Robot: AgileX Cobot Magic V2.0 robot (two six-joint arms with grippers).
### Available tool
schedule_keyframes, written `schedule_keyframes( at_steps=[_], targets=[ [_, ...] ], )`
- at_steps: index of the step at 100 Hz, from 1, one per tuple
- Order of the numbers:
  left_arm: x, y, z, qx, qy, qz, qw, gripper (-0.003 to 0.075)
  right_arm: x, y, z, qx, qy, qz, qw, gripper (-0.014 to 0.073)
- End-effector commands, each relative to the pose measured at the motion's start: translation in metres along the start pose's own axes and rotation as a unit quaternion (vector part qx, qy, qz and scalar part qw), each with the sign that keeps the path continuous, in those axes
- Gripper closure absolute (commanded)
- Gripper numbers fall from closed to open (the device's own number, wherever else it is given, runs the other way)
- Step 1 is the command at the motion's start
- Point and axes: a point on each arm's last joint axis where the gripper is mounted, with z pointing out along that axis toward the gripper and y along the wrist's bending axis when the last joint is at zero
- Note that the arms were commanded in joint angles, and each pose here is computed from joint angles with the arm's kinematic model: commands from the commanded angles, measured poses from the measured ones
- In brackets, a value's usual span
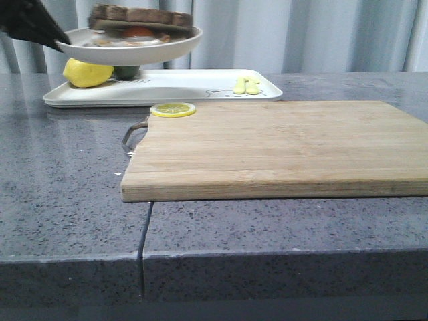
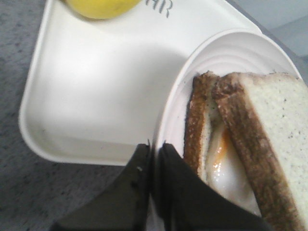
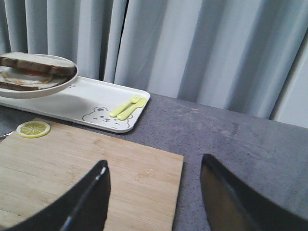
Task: Place bread and move sandwich to tray
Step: 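Lift the plate and carry it over the bear-print tray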
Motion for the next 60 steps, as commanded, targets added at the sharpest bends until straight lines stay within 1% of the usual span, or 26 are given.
schedule_keyframes(
  at_steps=[1,19,32,60],
  targets=[
    [-0.02,-0.031,-0.011,0.055,-0.031,0.001,0.998,0.0739,-0.016,-0.003,-0.001,0.012,-0.05,-0.003,0.999,0.0167],
    [-0.04,-0.036,0.012,0.071,-0.017,0.016,0.997,0.0739,-0.016,-0.003,-0.001,0.012,-0.05,-0.003,0.999,0.0167],
    [-0.049,-0.037,0.026,0.082,0.0,0.026,0.996,0.0739,-0.016,-0.003,-0.001,0.012,-0.05,-0.003,0.999,0.0167],
    [-0.062,-0.036,0.043,0.09,-0.006,0.034,0.995,0.0739,-0.016,-0.003,-0.001,0.012,-0.05,-0.001,0.999,0.0167]
  ],
)
